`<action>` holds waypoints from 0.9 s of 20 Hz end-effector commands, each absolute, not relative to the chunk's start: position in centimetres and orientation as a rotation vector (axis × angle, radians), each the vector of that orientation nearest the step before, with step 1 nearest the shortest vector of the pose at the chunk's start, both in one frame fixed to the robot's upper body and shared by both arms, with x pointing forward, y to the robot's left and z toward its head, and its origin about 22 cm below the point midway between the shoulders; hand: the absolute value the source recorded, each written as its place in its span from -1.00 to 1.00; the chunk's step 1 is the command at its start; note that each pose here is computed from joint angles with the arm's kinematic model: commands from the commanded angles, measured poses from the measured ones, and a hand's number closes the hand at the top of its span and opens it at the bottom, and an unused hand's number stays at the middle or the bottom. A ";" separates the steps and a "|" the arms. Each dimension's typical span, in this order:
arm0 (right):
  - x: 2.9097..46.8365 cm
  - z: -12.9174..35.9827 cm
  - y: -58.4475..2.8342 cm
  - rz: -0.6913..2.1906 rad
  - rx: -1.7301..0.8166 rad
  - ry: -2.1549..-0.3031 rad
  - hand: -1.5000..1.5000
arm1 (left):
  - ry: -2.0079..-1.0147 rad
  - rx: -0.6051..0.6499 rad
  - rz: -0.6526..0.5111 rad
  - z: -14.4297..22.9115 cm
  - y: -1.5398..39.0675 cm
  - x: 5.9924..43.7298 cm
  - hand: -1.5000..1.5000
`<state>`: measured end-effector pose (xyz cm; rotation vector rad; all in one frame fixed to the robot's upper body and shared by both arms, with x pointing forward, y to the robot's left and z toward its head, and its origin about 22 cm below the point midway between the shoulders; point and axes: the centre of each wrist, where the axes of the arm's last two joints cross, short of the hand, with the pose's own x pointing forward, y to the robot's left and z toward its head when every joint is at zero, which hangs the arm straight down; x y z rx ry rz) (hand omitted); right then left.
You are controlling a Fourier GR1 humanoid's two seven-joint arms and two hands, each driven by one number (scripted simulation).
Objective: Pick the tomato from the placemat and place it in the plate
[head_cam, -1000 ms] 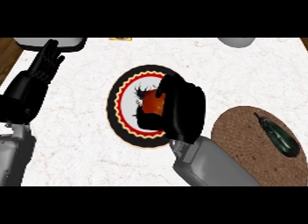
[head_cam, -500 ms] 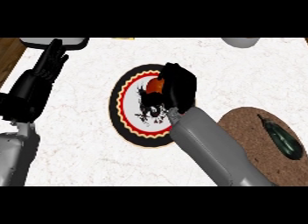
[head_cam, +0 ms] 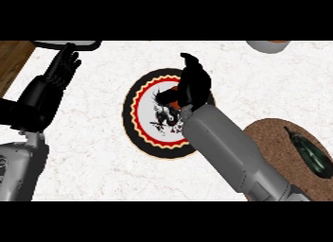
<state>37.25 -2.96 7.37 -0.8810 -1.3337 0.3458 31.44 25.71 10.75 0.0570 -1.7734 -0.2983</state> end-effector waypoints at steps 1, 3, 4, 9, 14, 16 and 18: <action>37.9 8.0 -2.5 0.156 -0.846 -1.444 -1.00 | -1.775 0.075 -0.315 10.4 25.8 31.7 0.00; 37.7 6.8 -3.1 0.052 -0.857 -1.482 -1.00 | -1.774 0.044 -0.299 10.3 25.3 31.4 0.00; 37.6 8.6 -2.0 0.043 -0.810 -1.518 -1.00 | -1.765 0.075 -0.296 10.9 26.9 32.4 0.00; 37.3 9.2 -2.0 -0.106 -0.717 -1.560 -1.00 | -1.773 0.090 -0.270 11.0 26.0 32.1 0.00; 35.9 6.8 -3.5 -0.216 -0.712 -1.551 -1.00 | -1.755 0.117 -0.248 9.3 27.4 30.4 0.00; 34.6 6.2 -4.1 -0.251 -0.696 -1.574 -1.00 | -1.752 0.154 -0.247 10.3 28.4 30.2 0.00; 33.0 5.6 -4.7 -0.256 -0.664 -1.578 -1.00 | -1.747 0.150 -0.236 9.8 28.9 29.2 0.00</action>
